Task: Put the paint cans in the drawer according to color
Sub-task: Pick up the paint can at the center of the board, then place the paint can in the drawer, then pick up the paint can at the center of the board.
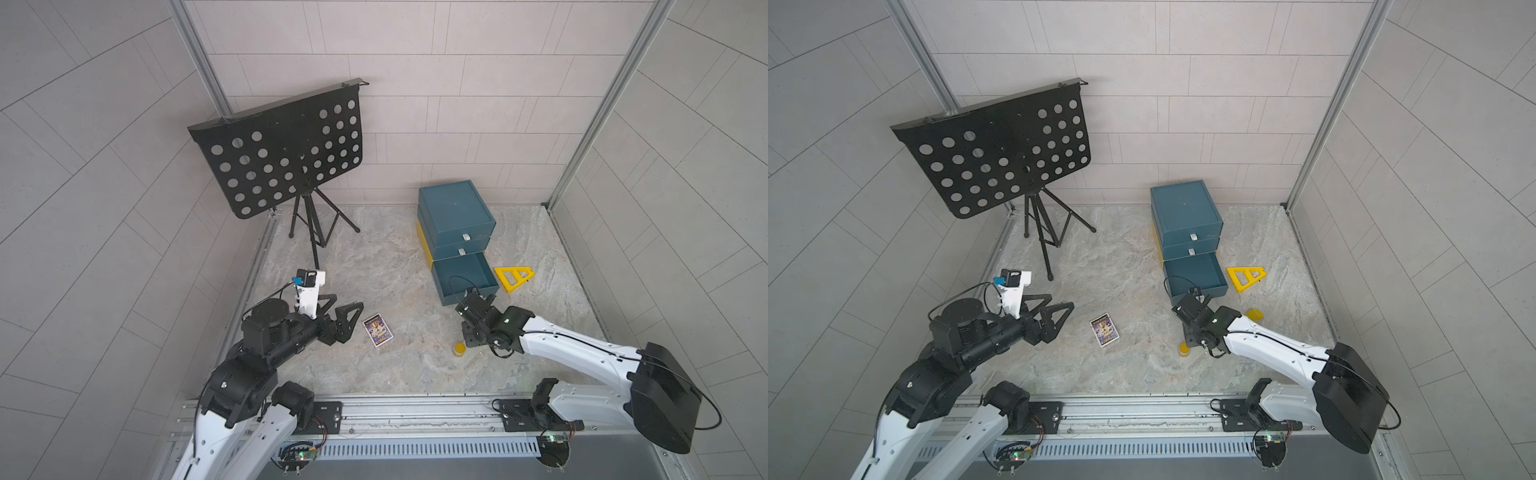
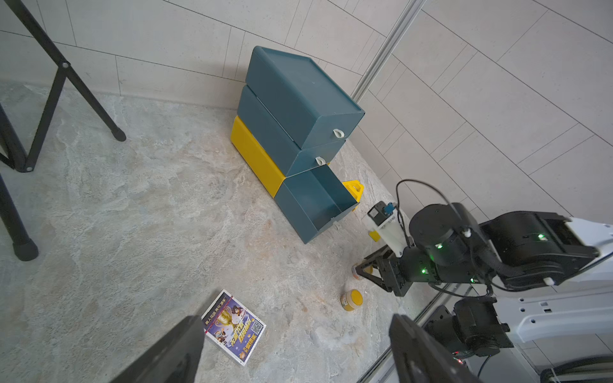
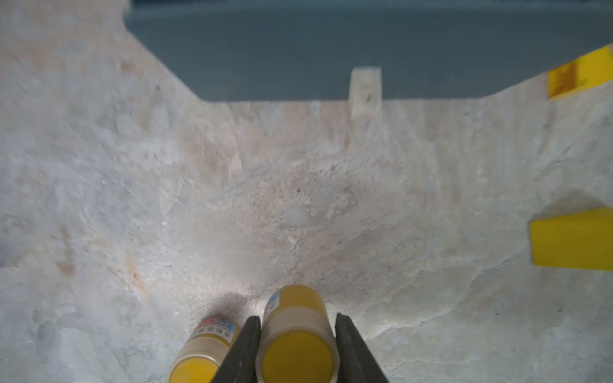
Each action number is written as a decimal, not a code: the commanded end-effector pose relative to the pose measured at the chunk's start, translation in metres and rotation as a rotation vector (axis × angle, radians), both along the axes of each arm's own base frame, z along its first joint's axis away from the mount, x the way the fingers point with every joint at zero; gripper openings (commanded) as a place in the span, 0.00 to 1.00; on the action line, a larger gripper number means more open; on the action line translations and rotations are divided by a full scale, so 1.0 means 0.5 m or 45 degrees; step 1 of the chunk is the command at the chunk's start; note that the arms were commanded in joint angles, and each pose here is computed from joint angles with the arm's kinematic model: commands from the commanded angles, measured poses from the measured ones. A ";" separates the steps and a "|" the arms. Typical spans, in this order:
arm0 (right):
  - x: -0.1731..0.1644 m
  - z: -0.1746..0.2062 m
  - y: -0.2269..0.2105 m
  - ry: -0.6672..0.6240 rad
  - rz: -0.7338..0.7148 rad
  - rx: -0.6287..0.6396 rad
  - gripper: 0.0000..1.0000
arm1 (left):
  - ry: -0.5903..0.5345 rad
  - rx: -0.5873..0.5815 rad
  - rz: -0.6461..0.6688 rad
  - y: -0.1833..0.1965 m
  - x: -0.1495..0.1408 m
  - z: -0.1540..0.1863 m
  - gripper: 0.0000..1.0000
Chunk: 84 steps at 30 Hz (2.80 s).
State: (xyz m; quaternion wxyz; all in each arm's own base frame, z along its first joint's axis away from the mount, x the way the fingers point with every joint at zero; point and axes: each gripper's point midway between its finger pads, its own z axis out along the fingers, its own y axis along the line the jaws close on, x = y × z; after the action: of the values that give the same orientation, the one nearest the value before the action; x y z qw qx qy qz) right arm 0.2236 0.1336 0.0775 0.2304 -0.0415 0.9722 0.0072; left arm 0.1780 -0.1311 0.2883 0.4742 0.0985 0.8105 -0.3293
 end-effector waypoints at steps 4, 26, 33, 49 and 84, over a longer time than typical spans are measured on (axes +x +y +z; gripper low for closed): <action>0.103 0.101 -0.050 -0.097 -0.102 0.050 0.23 | -0.028 -0.013 0.000 0.000 0.001 0.007 0.95; 0.332 0.019 -0.126 -0.116 -0.449 0.154 0.21 | -0.027 -0.013 -0.001 0.000 0.001 0.008 0.95; 0.341 -0.036 -0.117 -0.064 -0.472 0.177 0.22 | -0.025 -0.012 -0.001 -0.001 0.002 0.007 0.95; 0.348 -0.004 -0.112 -0.118 -0.439 0.190 0.54 | -0.023 -0.011 -0.002 -0.001 0.003 0.007 0.95; -0.108 -0.059 0.082 0.113 0.300 -0.039 0.58 | -0.022 -0.009 0.019 0.004 0.006 0.005 0.95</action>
State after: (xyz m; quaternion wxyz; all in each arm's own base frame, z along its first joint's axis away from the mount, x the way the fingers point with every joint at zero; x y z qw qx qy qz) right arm 0.1689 0.1787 0.0515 0.1868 -0.1652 0.9676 0.0390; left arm 0.1789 -0.1300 0.2884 0.4754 0.0959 0.8108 -0.3278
